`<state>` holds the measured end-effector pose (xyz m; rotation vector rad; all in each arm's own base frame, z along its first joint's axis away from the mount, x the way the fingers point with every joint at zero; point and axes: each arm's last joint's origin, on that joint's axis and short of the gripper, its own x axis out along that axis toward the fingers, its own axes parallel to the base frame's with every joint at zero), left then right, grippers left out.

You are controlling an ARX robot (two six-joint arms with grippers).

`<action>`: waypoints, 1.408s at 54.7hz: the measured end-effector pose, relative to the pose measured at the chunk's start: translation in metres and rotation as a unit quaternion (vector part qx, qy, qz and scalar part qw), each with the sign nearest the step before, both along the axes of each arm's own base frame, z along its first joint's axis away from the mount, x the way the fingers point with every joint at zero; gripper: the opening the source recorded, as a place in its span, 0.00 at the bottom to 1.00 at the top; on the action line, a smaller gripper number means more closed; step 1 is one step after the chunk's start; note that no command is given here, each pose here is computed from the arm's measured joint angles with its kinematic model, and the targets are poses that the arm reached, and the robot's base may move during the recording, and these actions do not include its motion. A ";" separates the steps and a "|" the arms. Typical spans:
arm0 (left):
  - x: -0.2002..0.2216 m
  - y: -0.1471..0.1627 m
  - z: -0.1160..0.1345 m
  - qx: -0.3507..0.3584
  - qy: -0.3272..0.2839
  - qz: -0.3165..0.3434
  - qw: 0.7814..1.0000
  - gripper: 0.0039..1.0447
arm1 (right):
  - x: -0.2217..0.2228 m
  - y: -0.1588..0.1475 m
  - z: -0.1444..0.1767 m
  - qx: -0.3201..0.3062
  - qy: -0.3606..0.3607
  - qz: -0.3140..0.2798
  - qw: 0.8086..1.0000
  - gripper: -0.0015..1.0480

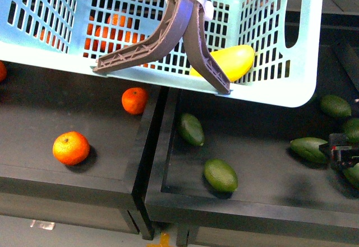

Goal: Pick mango and avocado into basket

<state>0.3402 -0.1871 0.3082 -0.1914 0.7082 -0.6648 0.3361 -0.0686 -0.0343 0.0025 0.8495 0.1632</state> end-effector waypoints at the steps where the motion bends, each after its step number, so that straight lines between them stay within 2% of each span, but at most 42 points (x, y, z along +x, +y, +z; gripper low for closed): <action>1: 0.000 0.000 0.000 0.000 0.000 0.000 1.000 0.06 | 0.001 0.000 -0.001 0.001 0.001 0.001 1.000 0.93; 9: 0.000 0.000 0.000 0.000 0.000 0.000 1.000 0.06 | 0.013 0.003 -0.021 -0.015 0.008 0.036 0.999 0.93; 27: 0.000 0.000 0.000 -0.001 0.001 -0.002 1.000 0.06 | 0.042 0.001 -0.061 -0.034 0.009 0.050 0.998 0.93; 68: 0.000 0.000 0.000 -0.001 0.000 -0.001 1.000 0.06 | 0.058 0.004 -0.073 -0.039 -0.002 0.027 0.999 0.93; 77: 0.000 0.000 0.000 -0.001 0.000 -0.001 1.000 0.06 | 0.058 0.004 -0.073 -0.036 -0.001 0.023 0.999 0.72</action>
